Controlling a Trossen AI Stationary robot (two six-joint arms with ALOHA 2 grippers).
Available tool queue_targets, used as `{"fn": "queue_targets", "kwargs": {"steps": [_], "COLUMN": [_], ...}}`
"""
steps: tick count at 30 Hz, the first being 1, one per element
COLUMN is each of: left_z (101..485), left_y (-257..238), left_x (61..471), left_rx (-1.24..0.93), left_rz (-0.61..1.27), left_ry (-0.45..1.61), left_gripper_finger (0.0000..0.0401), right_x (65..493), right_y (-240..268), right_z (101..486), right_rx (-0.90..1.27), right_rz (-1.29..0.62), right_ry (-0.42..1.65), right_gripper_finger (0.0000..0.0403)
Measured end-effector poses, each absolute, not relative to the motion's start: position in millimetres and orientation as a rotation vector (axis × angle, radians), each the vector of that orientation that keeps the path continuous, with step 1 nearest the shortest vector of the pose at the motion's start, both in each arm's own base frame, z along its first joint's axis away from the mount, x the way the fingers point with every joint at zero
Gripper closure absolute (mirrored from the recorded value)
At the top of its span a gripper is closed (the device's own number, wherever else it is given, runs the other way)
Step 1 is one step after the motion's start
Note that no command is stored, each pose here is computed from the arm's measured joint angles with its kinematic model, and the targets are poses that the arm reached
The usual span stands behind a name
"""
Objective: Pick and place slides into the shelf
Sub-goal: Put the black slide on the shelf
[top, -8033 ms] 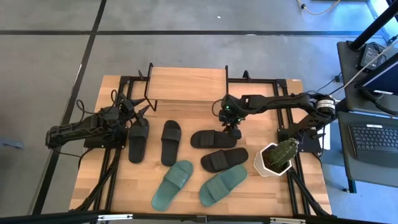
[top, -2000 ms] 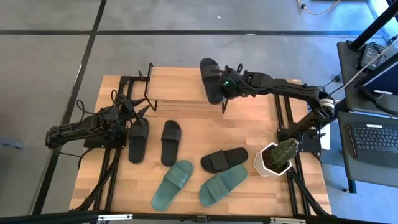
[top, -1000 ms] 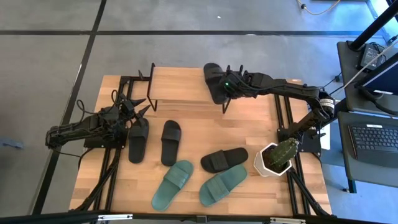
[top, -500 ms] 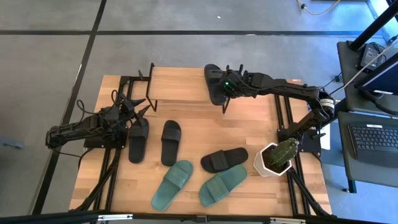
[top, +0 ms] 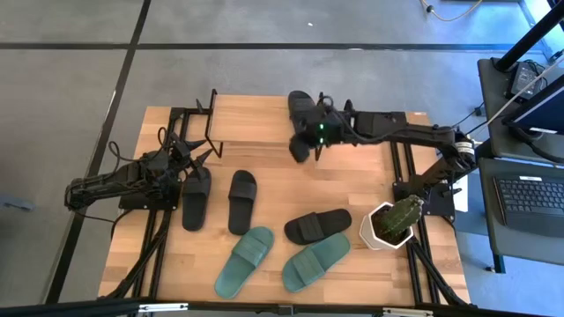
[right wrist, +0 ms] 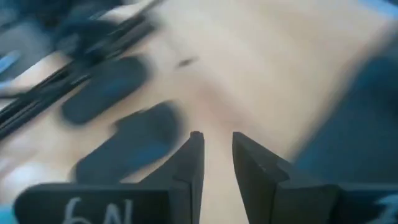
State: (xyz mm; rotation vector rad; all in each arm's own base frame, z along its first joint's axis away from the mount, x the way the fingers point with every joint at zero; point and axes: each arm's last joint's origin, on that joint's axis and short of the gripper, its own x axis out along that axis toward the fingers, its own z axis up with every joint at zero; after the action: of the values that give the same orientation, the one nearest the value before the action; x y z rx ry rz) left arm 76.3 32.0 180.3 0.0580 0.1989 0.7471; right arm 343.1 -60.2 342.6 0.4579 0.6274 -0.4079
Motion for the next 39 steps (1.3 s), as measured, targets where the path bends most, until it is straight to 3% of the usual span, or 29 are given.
{"fn": "queue_targets", "kwargs": {"steps": [5,12,23,31,39], "left_z": [180.3,180.3,179.8,179.8,179.8], "left_y": [32.0,32.0,32.0,32.0,32.0], "left_x": [76.3,76.3,76.3,76.3,76.3], "left_rx": [0.058,0.058,0.059,0.059,0.059], "left_rz": [0.747,0.747,0.746,0.747,0.747], "left_ry": [0.199,0.200,0.204,0.204,0.204], "left_gripper_finger": [0.0229,0.0229,0.0229,0.0229,0.0229], "right_x": [347.0,344.3,342.7,335.8,323.8], "right_y": [-11.9,47.2,79.9,83.0,75.3], "right_z": [341.3,341.5,340.1,283.3,243.5], "right_rx": [0.377,0.054,0.003,-0.072,-0.156], "right_rz": [-0.193,0.060,0.143,0.161,0.031], "right_ry": [0.695,0.714,0.656,0.778,0.886], "right_gripper_finger": [0.0318,0.0318,0.0318,0.0318,0.0318]}}
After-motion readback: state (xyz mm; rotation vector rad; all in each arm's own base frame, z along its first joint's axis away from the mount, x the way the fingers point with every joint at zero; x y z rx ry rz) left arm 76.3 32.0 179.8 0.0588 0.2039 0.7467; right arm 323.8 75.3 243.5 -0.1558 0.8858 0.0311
